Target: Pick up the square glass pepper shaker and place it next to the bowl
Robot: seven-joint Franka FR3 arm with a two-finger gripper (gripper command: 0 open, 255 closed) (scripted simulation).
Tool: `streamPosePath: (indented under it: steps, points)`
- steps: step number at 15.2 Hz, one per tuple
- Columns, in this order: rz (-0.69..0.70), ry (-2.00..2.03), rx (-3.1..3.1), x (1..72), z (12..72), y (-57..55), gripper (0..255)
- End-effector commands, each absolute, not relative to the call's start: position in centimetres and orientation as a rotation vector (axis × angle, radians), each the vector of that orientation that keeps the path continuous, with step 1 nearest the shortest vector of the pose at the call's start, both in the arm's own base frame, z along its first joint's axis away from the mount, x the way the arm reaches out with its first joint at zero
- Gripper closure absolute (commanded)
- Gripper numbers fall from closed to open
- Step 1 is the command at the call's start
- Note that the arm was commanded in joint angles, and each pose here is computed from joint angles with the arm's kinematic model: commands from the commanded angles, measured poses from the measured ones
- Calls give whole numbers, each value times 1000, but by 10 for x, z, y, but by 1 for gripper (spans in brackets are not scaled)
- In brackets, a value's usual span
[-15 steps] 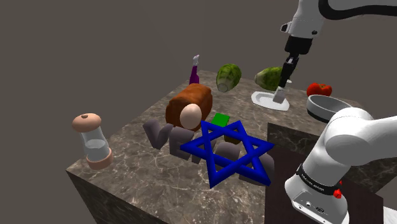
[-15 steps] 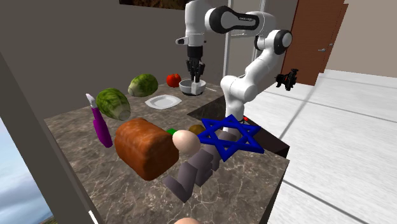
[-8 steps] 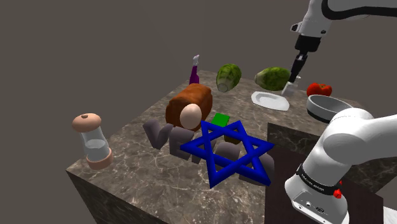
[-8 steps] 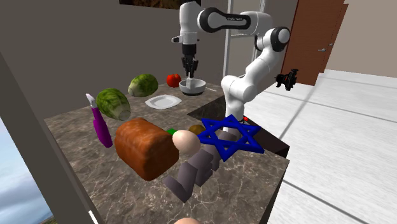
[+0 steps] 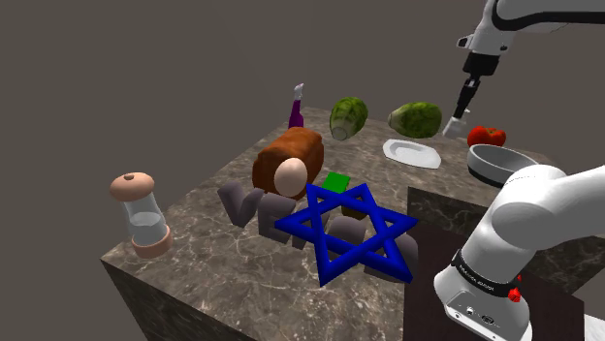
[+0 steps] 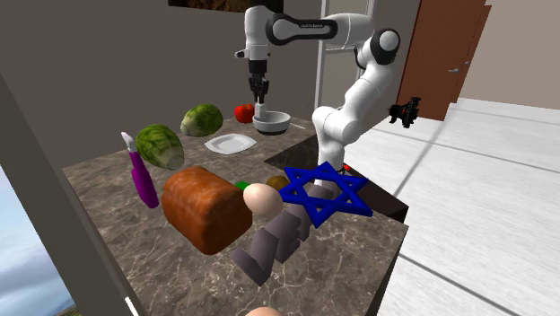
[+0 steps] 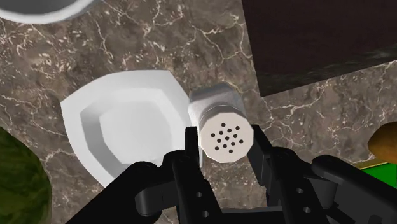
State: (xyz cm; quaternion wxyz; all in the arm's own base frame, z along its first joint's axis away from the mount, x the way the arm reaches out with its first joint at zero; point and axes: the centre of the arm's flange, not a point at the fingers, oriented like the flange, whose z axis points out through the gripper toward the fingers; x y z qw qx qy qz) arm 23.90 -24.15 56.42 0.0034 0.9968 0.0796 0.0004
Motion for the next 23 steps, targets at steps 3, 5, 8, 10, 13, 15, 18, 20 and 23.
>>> streamPosePath:
  steps: [3, 5, 8, 10, 13, 15, 18, 20, 23]
  points:
    - [0, 250, 3124, 236, 565, -294, 255]
    - [0, 250, 3124, 235, 565, -320, 255]
    - [0, 250, 3124, 233, 565, -360, 255]
    - [0, 250, 3124, 232, 565, -386, 255]
    - [0, 250, 3124, 231, 566, -426, 255]
    - [0, 250, 3124, 230, 566, -452, 255]
    - [0, 250, 3124, 228, 566, -496, 255]
    - [0, 250, 3124, 228, 555, -496, 255]
    - [0, 250, 3124, 228, 539, -496, 255]
